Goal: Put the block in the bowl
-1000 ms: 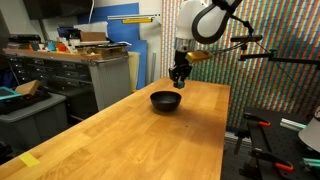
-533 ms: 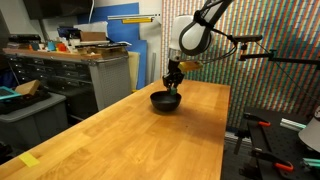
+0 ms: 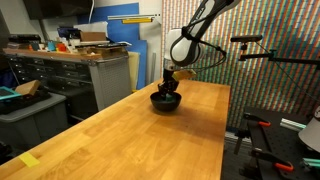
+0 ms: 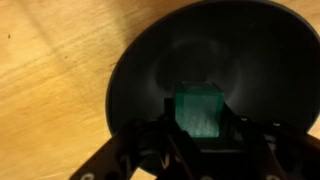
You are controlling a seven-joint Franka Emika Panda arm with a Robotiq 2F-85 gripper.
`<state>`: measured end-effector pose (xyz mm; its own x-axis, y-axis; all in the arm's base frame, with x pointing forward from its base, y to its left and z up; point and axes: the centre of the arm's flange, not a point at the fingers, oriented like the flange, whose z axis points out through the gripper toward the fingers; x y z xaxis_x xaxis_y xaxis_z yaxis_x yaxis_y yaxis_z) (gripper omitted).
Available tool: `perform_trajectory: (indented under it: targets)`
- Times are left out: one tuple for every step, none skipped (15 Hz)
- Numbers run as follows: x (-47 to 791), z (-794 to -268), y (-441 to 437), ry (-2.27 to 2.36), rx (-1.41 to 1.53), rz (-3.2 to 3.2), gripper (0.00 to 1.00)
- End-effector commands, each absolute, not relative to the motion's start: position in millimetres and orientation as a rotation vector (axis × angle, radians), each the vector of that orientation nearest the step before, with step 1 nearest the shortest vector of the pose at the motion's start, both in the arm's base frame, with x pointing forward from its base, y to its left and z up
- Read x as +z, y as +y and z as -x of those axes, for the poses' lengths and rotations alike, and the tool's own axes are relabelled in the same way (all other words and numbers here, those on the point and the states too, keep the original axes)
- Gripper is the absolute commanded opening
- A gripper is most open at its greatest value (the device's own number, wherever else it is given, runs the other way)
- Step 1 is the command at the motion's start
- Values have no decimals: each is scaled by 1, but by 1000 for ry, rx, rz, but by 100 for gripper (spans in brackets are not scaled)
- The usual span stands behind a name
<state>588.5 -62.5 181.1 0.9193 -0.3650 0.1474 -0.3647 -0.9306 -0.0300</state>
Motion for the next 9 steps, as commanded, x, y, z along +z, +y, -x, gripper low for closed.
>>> perform_trajectory:
  targets:
    - [176,-608,-65,557,-265,3056,68]
    - [179,-609,-64,554,-268,3057,73]
    - [185,-610,-63,544,-272,3057,83]
    - [196,-611,-62,528,-278,3059,90]
    - [206,-611,-61,511,-282,3056,97]
    - [221,-610,-59,483,-275,3062,100]
    - [235,-609,-57,458,-282,3069,100]
    - [252,-607,-54,435,-266,3072,100]
    - [269,-604,-52,412,-247,3072,100]
